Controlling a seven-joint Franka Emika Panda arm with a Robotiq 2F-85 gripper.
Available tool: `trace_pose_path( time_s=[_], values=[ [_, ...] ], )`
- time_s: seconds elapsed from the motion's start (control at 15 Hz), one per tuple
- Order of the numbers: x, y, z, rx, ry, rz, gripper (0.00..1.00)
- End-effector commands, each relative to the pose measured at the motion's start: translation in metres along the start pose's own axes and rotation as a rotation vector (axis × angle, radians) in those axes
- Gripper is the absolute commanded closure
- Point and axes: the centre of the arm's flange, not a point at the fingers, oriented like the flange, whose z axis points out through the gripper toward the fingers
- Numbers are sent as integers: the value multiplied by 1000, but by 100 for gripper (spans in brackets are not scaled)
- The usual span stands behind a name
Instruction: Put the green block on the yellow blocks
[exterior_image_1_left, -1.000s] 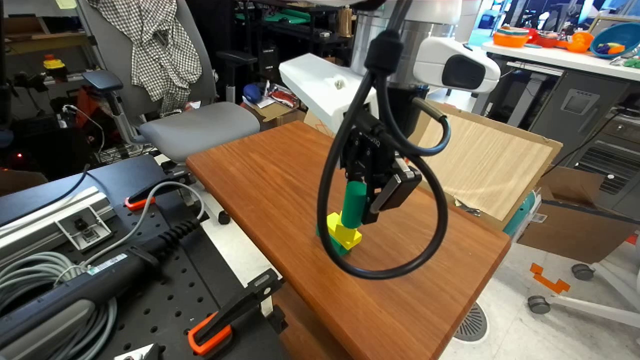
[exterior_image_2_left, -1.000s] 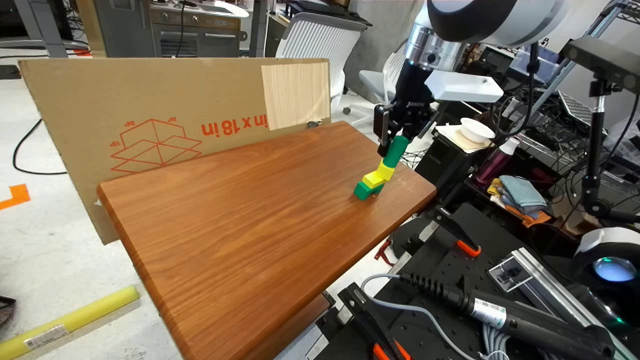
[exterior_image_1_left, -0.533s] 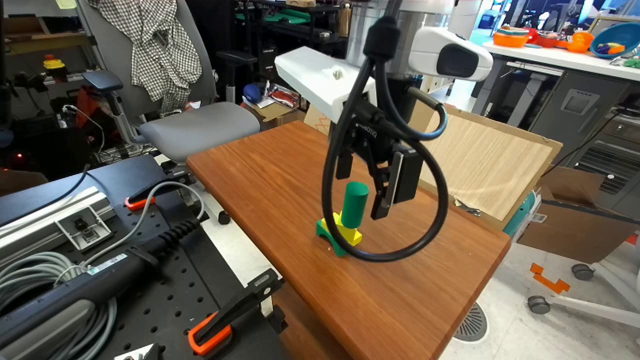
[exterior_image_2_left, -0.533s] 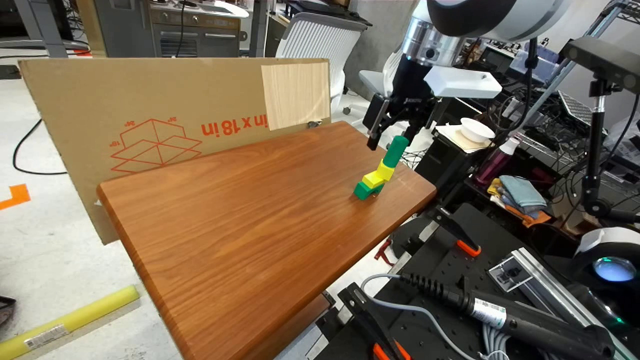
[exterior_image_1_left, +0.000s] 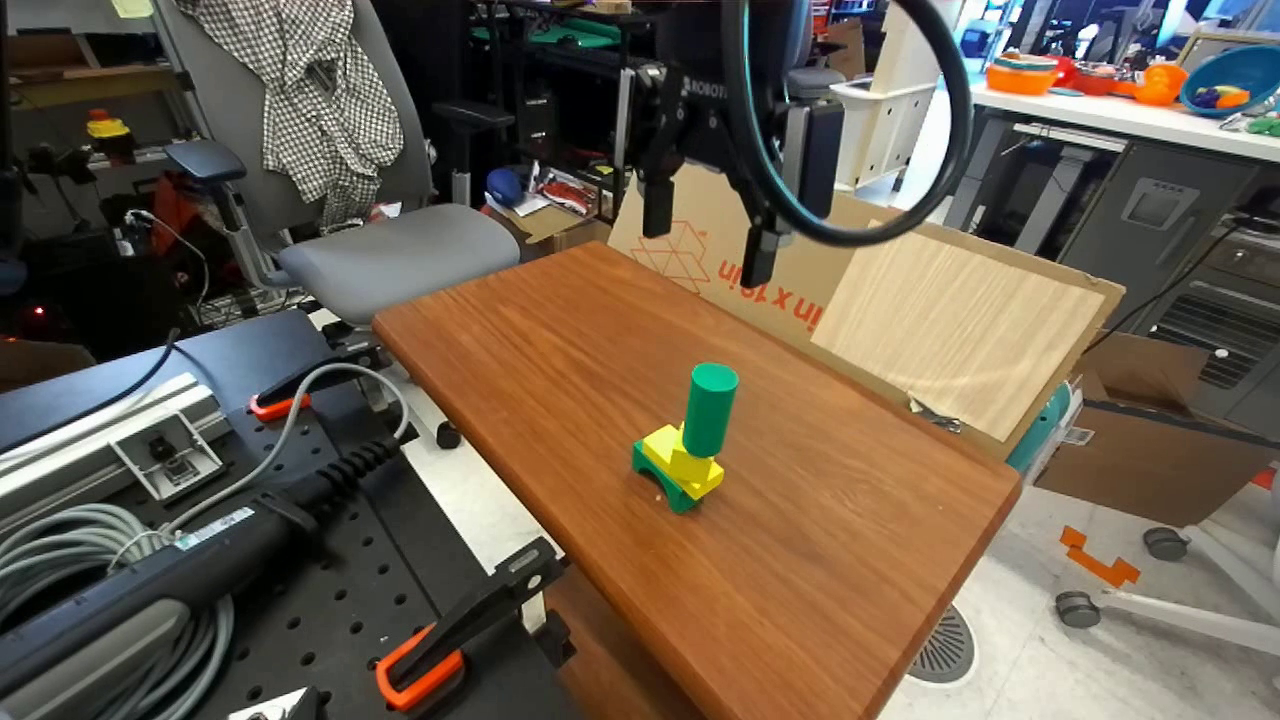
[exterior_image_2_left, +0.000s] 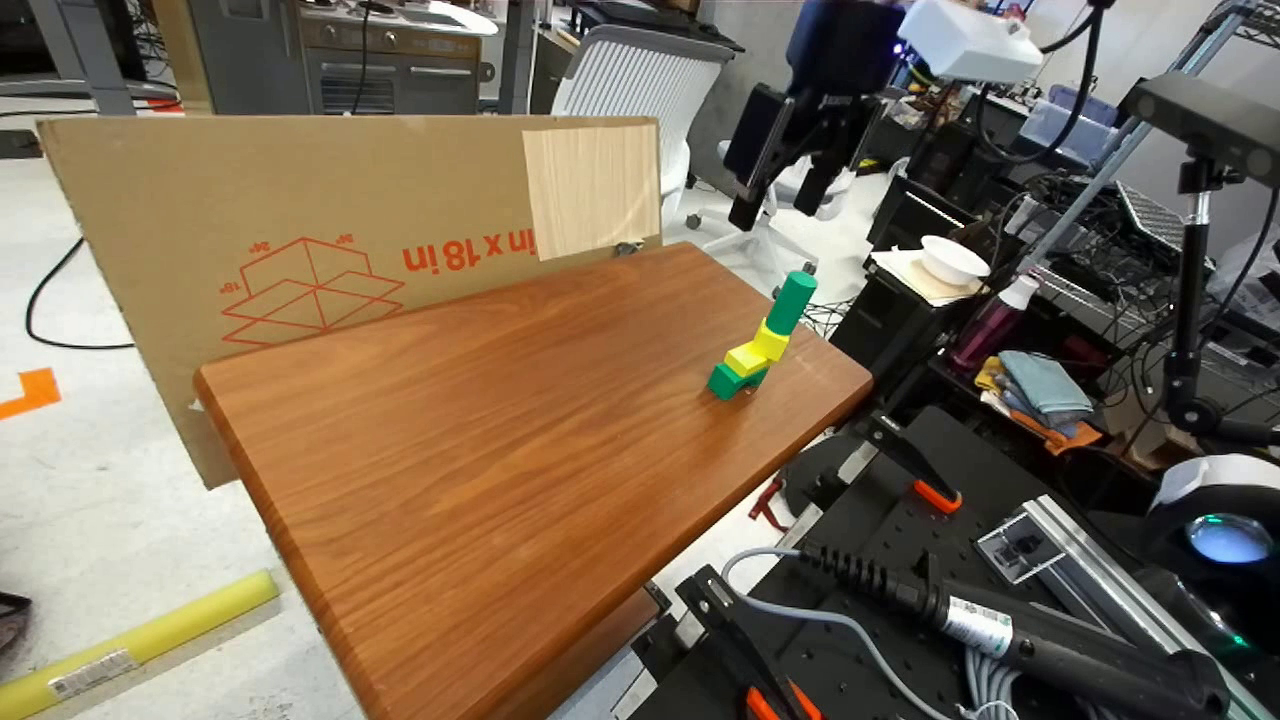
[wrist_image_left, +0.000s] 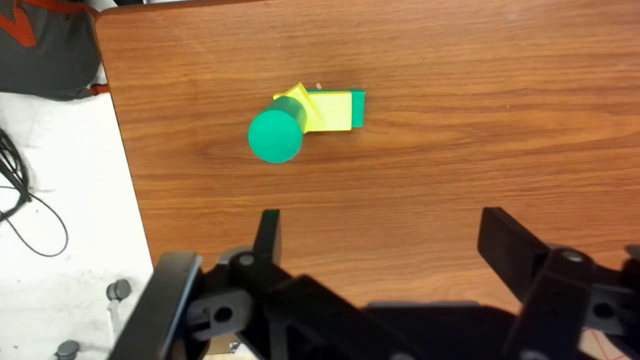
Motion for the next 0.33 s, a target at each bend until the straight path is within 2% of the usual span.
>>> trace_pose_path(
  time_s=[0.0,0.07,0.13,0.27],
  values=[
    [-7,-26,-20,47,-12,-98,0],
    [-6,-34,-21,63,-9,-116,0],
    [0,-24,-12,30,5,-76,0],
    [1,-30,-11,34,3,-85,0]
  ],
)
